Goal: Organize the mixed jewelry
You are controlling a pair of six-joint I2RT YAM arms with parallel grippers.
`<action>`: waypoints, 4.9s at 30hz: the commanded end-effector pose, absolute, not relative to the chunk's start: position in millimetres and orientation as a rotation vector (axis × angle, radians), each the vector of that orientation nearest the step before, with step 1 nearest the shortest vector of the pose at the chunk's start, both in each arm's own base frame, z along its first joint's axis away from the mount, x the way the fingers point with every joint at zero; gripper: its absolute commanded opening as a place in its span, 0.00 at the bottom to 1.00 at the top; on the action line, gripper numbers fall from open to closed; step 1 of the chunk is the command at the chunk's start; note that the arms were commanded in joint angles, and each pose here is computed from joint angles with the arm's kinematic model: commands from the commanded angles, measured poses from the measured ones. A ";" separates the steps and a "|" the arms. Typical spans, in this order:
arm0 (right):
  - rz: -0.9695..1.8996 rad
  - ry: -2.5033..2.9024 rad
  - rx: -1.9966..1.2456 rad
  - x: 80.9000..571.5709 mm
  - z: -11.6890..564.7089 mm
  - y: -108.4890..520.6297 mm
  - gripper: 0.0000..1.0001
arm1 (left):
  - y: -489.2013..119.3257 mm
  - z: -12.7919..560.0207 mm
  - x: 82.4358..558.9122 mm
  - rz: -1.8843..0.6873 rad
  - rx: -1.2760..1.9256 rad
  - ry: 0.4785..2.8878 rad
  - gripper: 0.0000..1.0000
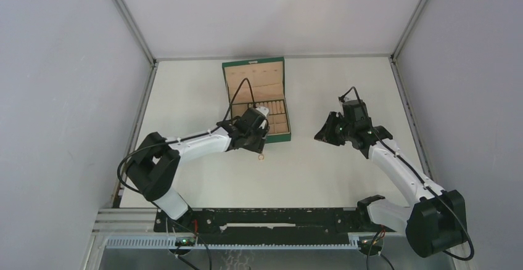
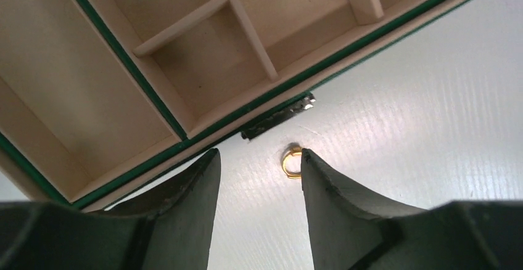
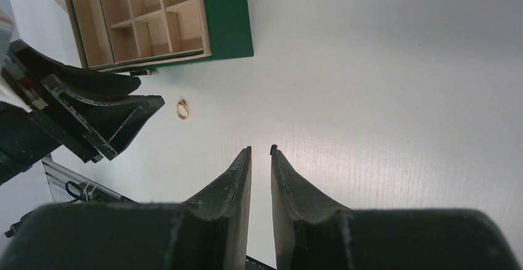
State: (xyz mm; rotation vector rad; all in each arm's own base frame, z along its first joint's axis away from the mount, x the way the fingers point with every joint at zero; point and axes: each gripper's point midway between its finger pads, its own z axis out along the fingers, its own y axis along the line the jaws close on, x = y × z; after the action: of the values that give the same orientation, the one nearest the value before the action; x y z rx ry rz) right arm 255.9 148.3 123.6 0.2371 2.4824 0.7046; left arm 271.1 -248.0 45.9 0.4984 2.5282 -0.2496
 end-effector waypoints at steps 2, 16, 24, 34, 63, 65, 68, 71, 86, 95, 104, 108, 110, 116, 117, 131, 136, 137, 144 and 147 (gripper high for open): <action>0.707 2.443 0.230 258.9 129.8 147.5 0.25 | -264.9 71.8 263.5 -0.315 0.541 2.425 0.56; 0.718 2.458 0.206 257.0 127.3 149.3 0.26 | -292.3 56.3 243.4 -0.196 0.426 2.532 0.43; 0.728 2.469 0.173 254.6 125.5 150.9 0.25 | -287.3 47.7 250.8 -0.065 0.315 2.571 0.33; 0.729 2.475 0.146 254.1 124.1 149.2 0.25 | -281.8 38.2 249.8 0.008 0.265 2.609 0.31; 0.728 2.472 0.162 252.0 126.4 147.8 0.25 | -331.9 45.5 217.1 -0.308 0.817 2.489 0.24; 0.730 2.473 0.164 252.3 126.3 148.2 0.25 | -334.6 50.3 220.7 -0.310 0.760 2.497 0.24; 0.732 2.471 0.169 252.7 126.5 148.2 0.25 | -344.5 57.0 223.5 -0.339 0.681 2.521 0.25; 0.734 2.474 0.165 252.5 126.1 148.7 0.25 | -349.8 64.6 227.0 -0.338 0.612 2.536 0.25; 0.736 2.509 0.143 237.2 126.5 142.6 0.25 | -334.9 69.6 242.4 -0.125 -0.030 2.511 0.29; 0.747 2.505 0.115 228.0 132.5 141.6 0.25 | -325.1 95.6 236.4 -0.086 0.406 2.448 0.31; 0.680 2.433 0.264 229.0 145.5 127.8 0.25 | -317.9 115.2 208.8 -0.304 1.020 2.332 0.38; 0.663 2.436 0.338 224.6 138.6 123.8 0.26 | -322.6 101.8 187.7 -0.435 1.269 2.237 0.41; 0.651 2.448 0.354 223.5 135.7 122.4 0.26 | -323.1 100.1 185.9 -0.451 1.321 2.230 0.42; 0.625 2.446 0.375 226.2 133.2 119.7 0.25 | -319.1 81.4 189.3 -0.573 1.351 2.356 0.42; 0.624 2.448 0.378 226.5 132.6 119.5 0.25 | -318.7 80.1 191.0 -0.558 1.357 2.349 0.42; 0.604 2.466 0.363 232.0 127.3 118.6 0.25 | -326.9 54.1 212.4 -0.432 1.534 2.331 0.41; 0.598 2.470 0.351 233.4 127.8 118.5 0.25 | -324.2 50.7 222.5 -0.355 1.565 2.323 0.41; 0.599 2.471 0.349 233.5 127.6 118.8 0.25 | -323.5 50.0 224.3 -0.345 1.565 2.323 0.41; 0.604 2.475 0.348 235.1 126.3 120.0 0.25 | -328.4 42.5 229.6 -0.331 1.580 2.335 0.41; 0.606 2.474 0.347 235.4 126.5 120.2 0.26 | -329.7 39.0 231.9 -0.331 1.582 2.338 0.41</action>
State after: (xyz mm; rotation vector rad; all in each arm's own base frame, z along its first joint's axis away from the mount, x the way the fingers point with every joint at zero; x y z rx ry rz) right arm 223.2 118.9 114.9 0.3736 2.5314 0.5954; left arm 219.9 -322.0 31.0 1.5750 2.3825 -0.3356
